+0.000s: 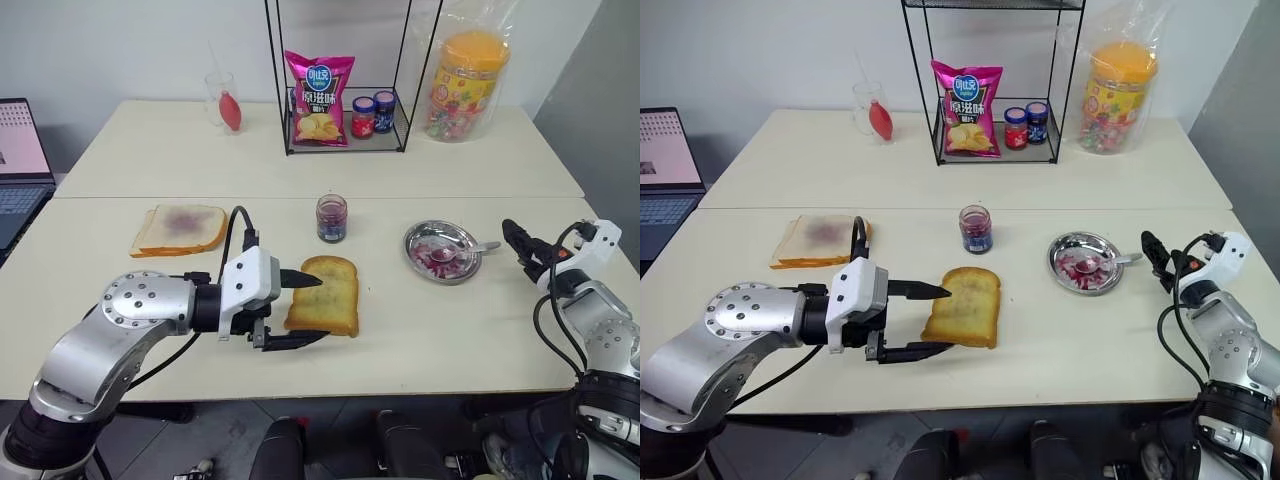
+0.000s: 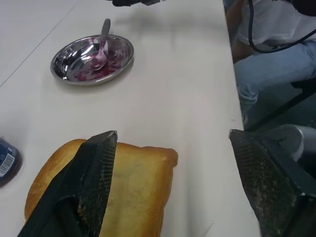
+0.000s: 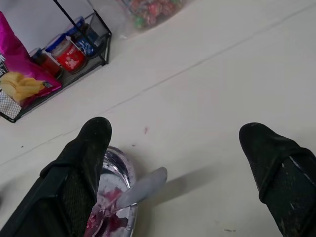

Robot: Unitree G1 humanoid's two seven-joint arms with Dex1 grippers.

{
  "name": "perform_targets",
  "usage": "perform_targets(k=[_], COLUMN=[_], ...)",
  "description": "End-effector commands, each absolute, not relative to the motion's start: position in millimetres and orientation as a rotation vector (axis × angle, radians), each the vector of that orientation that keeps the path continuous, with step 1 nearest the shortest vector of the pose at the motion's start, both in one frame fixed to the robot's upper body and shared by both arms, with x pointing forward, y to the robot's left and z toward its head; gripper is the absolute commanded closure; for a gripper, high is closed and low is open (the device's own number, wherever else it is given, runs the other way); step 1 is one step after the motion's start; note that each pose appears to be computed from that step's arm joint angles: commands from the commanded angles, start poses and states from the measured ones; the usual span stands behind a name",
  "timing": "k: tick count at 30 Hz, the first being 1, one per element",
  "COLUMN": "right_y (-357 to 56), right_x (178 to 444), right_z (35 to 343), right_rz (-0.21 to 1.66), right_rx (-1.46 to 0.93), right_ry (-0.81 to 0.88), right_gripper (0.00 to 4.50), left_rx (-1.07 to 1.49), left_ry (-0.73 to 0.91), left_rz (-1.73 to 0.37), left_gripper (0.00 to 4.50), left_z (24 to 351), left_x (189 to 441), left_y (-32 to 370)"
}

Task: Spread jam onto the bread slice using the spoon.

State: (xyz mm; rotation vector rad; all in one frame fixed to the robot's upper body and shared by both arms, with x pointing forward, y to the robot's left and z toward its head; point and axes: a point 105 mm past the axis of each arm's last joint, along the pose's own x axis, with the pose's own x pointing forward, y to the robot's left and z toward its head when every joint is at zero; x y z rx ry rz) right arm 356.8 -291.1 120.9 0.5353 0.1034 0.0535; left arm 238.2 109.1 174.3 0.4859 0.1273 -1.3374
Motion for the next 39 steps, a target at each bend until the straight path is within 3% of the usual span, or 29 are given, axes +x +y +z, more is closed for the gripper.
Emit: perform_targets(k=[1,19,22,39], right_y=[-282.7,-253.5,-254.0,-255.9], right_x=[365.4,373.6,375.1,377.0], right_z=[127.7,119.8,119.8,126.8], right_rz=[0.099,0.178,0.177,0.184], right_rx=[0.628,0.765,0.768,0.776], right_ry=[0.063,0.071,0.068,0.039], right_gripper=[0.00,0.00,0.40,4.33], left_rx=[0.518,0.523,0.525,0.537], left_ry=[0.073,0.082,0.082,0.093], left_rz=[-1.363,-1.335,-1.332,-1.292], left_gripper=[0.72,0.72,0.67,0.67], left_z=[178.9,168.4,167.9,163.8], left_x=[240.5,246.0,246.7,250.1], left_y=[102.6,106.2,107.0,115.4])
